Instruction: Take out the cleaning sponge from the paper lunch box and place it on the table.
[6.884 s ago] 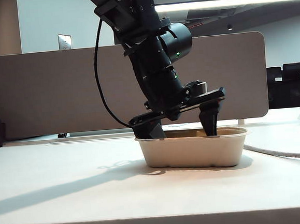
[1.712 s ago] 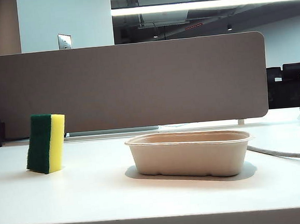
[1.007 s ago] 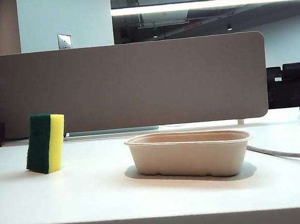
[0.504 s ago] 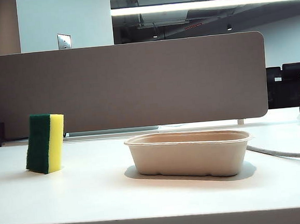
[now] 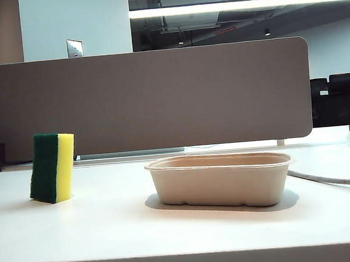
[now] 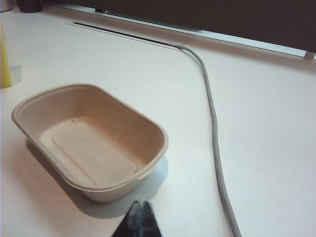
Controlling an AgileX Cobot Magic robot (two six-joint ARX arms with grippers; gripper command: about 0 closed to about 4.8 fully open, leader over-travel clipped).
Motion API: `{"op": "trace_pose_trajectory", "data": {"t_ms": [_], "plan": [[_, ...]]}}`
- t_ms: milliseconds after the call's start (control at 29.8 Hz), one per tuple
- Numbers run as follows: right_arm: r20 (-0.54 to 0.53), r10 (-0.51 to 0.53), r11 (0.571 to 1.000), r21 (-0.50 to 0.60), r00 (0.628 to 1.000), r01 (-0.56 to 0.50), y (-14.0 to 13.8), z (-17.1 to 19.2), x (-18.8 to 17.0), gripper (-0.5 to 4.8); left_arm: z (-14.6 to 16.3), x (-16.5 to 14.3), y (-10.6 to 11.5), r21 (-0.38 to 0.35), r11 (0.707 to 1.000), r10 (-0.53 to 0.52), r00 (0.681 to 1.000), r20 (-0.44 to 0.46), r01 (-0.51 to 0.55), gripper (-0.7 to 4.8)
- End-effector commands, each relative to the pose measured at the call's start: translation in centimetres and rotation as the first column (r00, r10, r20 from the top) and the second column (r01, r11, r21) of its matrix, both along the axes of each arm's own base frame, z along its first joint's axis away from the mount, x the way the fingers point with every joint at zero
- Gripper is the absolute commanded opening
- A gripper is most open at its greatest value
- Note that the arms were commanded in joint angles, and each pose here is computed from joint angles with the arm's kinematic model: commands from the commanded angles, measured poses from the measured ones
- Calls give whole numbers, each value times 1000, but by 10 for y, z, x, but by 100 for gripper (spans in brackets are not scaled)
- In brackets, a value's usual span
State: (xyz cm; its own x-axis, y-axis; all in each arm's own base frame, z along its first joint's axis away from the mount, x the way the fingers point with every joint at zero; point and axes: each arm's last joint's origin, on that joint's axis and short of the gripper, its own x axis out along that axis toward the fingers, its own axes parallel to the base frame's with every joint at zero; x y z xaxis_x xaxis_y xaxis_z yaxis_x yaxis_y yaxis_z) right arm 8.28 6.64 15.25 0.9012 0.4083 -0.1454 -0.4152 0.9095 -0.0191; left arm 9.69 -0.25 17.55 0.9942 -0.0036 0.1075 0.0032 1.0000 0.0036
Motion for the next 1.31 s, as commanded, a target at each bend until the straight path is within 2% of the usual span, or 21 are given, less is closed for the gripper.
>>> {"op": "trace_pose_trajectory", "data": {"t_ms": [34, 134, 1310], "plan": [[12, 0, 1000, 13, 1000, 0, 0, 2, 0, -5, 3, 0, -2, 13, 998, -66, 997, 31, 65, -5], [12, 0, 1000, 13, 1000, 0, 0, 2, 0, -5, 2, 0, -3, 17, 995, -98, 995, 22, 97, -5], [12, 0, 1000, 13, 1000, 0, 0, 2, 0, -5, 2, 0, -3, 14, 995, -99, 995, 15, 98, -5]]}}
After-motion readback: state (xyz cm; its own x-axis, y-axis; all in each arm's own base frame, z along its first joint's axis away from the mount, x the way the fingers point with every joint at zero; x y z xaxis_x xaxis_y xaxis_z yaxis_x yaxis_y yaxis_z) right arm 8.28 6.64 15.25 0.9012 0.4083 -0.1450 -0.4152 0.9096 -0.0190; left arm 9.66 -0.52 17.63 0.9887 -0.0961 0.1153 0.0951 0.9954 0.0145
